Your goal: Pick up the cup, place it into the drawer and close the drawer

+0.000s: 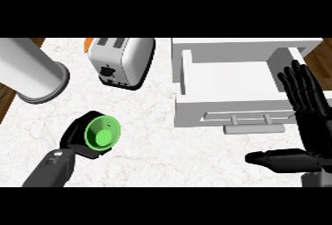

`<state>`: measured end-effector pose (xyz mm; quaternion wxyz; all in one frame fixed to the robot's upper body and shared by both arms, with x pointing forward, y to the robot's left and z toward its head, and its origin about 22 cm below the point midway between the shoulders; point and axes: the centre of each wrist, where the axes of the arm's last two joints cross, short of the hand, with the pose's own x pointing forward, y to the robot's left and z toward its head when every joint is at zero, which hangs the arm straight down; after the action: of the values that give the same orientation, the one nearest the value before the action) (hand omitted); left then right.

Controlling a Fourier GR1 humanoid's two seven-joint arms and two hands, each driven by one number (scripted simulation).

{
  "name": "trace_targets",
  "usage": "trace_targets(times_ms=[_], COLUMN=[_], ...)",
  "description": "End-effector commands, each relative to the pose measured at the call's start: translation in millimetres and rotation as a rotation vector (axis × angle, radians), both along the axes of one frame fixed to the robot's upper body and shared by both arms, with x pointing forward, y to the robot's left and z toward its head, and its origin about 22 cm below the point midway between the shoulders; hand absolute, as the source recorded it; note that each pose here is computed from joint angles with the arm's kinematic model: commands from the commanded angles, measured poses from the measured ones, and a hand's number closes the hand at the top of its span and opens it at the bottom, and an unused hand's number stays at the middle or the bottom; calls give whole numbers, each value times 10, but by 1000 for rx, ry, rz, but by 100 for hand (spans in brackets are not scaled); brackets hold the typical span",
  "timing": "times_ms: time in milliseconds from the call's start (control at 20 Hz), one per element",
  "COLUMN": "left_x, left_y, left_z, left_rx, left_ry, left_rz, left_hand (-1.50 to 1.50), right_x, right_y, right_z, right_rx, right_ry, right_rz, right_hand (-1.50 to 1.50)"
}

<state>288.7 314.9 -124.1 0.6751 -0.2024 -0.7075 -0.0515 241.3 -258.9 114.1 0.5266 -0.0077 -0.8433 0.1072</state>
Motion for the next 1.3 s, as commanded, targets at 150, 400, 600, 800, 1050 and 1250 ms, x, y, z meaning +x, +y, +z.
trace_targets(times_ms=[150,400,600,800,1050,1250], left_x=[16,-166,-224,122,321,586], left_y=[17,-66,-16,-88,-335,-427], left_z=[19,-150,-163,103,270,669], left_rx=[-280,-232,-236,-245,-242,-233], left_ry=[-145,-210,-308,-361,-421,-460], left_rz=[49,482,500,429,357,273], left_hand=[150,150,150,150,150,150], right_x=[18,-59,-61,38,-54,-44], right_y=[-115,-125,-50,-145,-26,-314], right_z=[-67,-6,33,-9,-22,-70], right_rx=[-12,-4,-12,-11,-11,-8], right_ry=[16,5,5,9,17,5], right_rz=[-21,-27,-13,-29,-45,-68], right_hand=[-150,-150,-150,-150,-150,-150])
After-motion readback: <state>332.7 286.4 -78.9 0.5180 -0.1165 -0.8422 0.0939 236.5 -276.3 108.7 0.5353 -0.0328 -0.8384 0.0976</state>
